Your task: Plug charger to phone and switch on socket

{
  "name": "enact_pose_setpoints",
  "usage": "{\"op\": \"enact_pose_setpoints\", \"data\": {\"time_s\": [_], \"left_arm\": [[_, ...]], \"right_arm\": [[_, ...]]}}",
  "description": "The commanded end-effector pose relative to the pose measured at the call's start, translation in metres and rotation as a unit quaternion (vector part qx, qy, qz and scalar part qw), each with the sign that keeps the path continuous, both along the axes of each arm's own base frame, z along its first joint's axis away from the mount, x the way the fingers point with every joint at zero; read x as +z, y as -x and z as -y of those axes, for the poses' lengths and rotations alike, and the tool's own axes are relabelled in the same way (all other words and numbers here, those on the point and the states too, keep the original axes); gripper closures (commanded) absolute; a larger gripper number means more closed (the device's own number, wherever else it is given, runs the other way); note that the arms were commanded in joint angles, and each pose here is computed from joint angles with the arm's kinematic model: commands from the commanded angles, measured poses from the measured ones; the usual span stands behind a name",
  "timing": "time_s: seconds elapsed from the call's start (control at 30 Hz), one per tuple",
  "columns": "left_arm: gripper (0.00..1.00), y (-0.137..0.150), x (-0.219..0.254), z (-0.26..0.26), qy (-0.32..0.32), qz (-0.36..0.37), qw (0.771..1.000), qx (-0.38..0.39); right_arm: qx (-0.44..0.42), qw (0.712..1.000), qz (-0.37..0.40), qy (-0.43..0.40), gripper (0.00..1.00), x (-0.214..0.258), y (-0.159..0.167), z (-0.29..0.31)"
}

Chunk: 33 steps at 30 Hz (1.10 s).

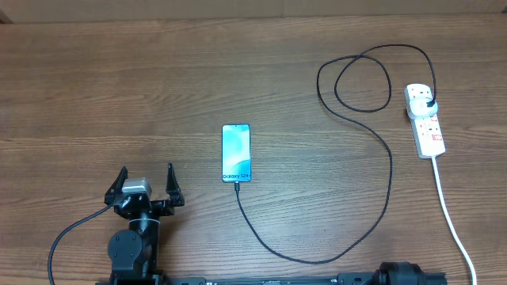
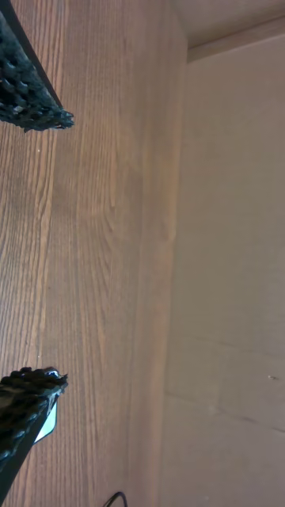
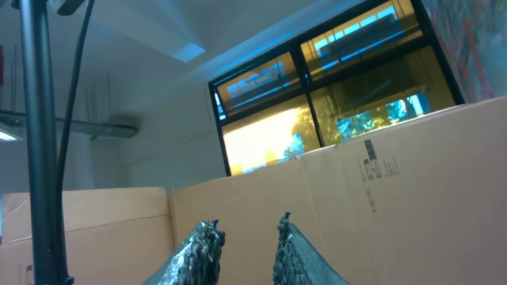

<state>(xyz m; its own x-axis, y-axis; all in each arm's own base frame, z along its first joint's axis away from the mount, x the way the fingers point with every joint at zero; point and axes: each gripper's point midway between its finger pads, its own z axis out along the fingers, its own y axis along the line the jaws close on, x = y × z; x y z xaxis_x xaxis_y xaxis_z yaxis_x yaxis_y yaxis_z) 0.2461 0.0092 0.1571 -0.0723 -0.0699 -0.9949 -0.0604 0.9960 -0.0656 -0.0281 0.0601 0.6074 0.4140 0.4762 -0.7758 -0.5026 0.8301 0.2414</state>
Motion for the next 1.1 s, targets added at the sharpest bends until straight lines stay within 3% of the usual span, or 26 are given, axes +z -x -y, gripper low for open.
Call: {"op": "enact_pose_setpoints", "data": {"time_s": [0.0,0.5,0.7,0.83,0.9,0.97,1.07], "left_arm": [[0.01,0.0,0.0,-0.001,-0.012,0.001,1.0,0.0],[0.0,0.0,0.0,0.0,-0.01,0.001,1.0,-0.003],[0.0,0.0,0.0,0.0,-0.01,0.001,1.0,-0.003],[0.0,0.0,0.0,0.0,-0.01,0.001,1.0,-0.003],[0.0,0.0,0.0,0.0,-0.01,0.001,1.0,-0.003],[0.0,0.0,0.0,0.0,-0.01,0.001,1.0,-0.003],[0.0,0.0,0.0,0.0,-0.01,0.001,1.0,-0.003]], "right_arm": [[-0.006,1.0,0.006,0.003,0.74,-0.001,0.004,0.001],[-0.006,1.0,0.004,0.003,0.75,-0.002,0.003,0.002],[-0.006,1.0,-0.003,0.002,0.74,-0.006,-0.024,0.003],[-0.015,1.0,-0.005,-0.004,0.51,-0.013,-0.057,0.009],[-0.029,0.999,-0.007,-0.015,0.29,-0.018,-0.077,0.016],[-0.051,0.998,-0.01,-0.032,0.0,-0.028,-0.102,0.026],[-0.08,0.995,-0.009,-0.055,0.0,-0.039,-0.128,0.041]]}}
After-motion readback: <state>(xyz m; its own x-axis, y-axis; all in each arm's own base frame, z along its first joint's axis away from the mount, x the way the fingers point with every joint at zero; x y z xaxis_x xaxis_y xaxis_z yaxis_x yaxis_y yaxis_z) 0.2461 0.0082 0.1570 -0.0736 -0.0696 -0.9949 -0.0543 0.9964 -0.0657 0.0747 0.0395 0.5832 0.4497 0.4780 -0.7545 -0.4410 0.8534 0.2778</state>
